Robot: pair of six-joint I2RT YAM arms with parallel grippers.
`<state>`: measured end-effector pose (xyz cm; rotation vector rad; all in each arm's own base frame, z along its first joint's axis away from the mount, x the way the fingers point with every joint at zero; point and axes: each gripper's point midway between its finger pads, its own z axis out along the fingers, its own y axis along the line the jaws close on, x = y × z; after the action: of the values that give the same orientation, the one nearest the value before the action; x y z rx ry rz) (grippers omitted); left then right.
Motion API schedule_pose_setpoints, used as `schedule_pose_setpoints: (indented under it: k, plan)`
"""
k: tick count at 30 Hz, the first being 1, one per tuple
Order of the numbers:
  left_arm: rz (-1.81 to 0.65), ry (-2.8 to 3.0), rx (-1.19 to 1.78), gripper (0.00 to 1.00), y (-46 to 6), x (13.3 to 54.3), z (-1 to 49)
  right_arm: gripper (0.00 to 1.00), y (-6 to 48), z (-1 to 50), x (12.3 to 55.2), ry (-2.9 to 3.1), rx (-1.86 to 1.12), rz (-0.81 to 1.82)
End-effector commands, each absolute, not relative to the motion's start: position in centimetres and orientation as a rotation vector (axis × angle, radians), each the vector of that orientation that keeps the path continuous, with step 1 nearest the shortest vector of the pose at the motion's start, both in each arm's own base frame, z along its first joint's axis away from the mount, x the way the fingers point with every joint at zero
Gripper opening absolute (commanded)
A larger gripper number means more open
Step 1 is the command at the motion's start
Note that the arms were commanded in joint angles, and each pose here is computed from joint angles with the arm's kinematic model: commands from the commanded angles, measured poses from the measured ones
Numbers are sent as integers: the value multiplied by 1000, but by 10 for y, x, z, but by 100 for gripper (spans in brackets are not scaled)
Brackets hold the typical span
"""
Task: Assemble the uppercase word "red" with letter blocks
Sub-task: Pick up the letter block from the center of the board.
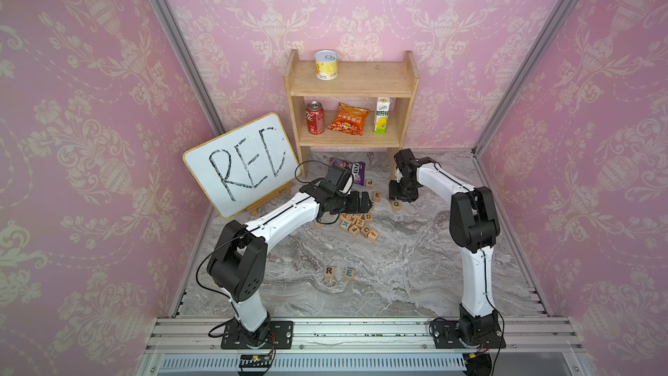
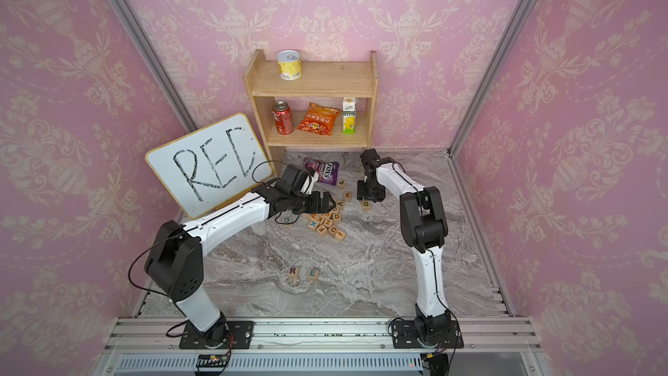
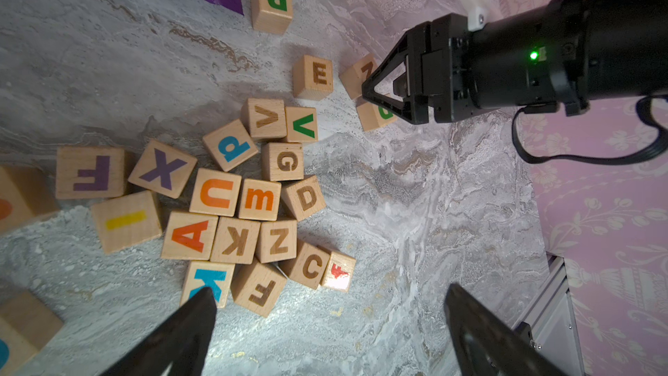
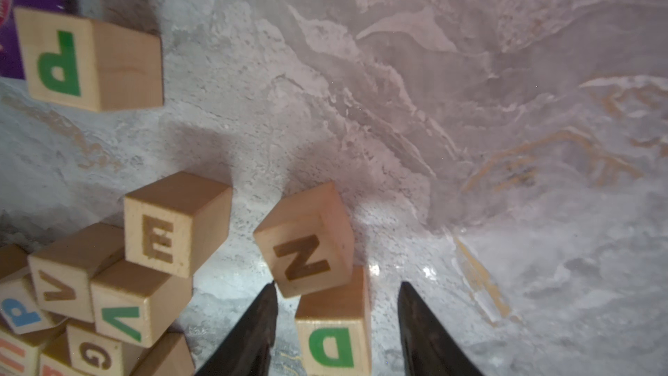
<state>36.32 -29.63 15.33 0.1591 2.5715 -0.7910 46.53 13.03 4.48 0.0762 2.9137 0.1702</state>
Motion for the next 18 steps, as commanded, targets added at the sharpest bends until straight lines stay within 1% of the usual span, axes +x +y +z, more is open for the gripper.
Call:
schedule_pose_setpoints:
  k: [1, 4, 6, 8, 10, 12, 14, 18]
  plan:
    - [-827, 2569, 152, 99, -301, 369, 156, 52, 131, 38, 463, 2947, 47, 176]
    - [-828, 2571, 149, 99, -301, 370, 155, 49, 131, 32, 462, 2958, 43, 175]
    - [-827, 2572, 146, 99, -301, 371, 154, 44, 131, 29, 462, 2962, 40, 173]
    - [-829, 2571, 142, 99, -302, 371, 155, 41, 130, 29, 461, 2965, 40, 176]
    - [-833, 2569, 136, 99, -302, 371, 155, 36, 130, 27, 459, 2972, 36, 176]
    - [-837, 2568, 131, 99, -302, 371, 156, 27, 130, 27, 456, 2978, 38, 174]
    - [-839, 2569, 128, 99, -301, 370, 156, 21, 129, 28, 454, 2978, 44, 175]
    - [-846, 2563, 129, 99, -300, 367, 158, 20, 128, 34, 448, 2973, 66, 177]
